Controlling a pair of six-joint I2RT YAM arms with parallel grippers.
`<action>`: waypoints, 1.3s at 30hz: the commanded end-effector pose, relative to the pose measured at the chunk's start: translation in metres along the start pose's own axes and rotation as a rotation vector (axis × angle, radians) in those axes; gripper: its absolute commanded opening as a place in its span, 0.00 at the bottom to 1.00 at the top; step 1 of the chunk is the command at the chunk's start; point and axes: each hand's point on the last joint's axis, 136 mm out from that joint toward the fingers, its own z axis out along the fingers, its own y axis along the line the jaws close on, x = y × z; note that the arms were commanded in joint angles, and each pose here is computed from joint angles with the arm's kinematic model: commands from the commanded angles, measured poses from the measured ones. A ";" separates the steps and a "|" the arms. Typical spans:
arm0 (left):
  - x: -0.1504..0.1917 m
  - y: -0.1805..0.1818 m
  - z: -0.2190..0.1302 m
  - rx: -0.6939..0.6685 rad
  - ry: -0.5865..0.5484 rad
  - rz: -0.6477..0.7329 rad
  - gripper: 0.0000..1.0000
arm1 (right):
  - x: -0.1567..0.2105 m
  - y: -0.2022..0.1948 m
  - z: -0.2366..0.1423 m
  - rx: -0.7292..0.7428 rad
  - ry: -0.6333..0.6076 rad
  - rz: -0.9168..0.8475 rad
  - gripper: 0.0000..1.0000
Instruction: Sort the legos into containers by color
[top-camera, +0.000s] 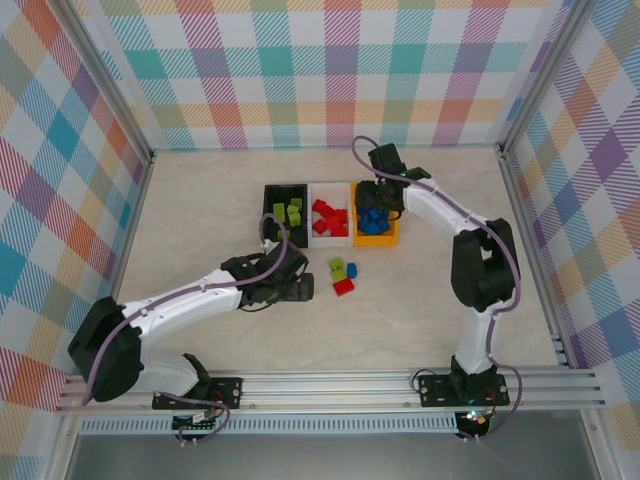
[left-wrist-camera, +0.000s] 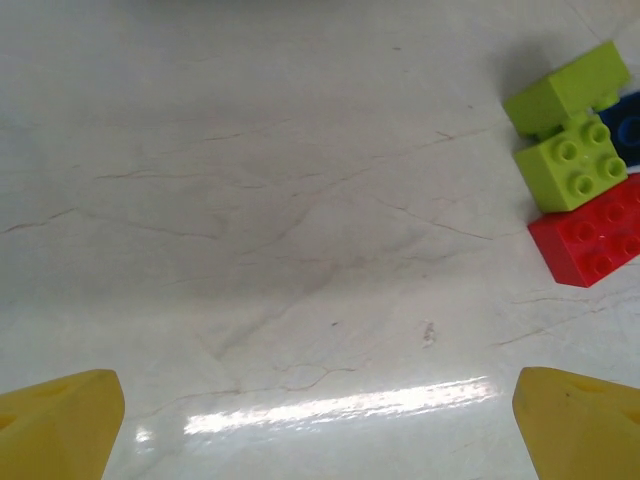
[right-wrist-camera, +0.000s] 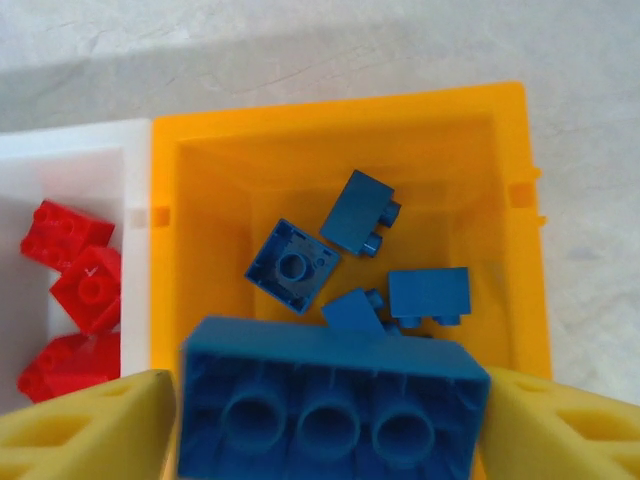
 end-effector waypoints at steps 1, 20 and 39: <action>-0.008 -0.027 0.006 0.059 -0.003 0.053 1.00 | -0.014 0.011 -0.016 -0.054 -0.009 0.010 0.88; -0.050 -0.078 0.077 -0.018 0.010 0.150 0.61 | 0.034 -0.009 -0.095 -0.148 -0.134 0.034 0.92; -0.038 -0.074 0.114 -0.108 0.104 0.204 0.59 | 0.038 -0.013 -0.100 -0.148 -0.155 0.022 0.92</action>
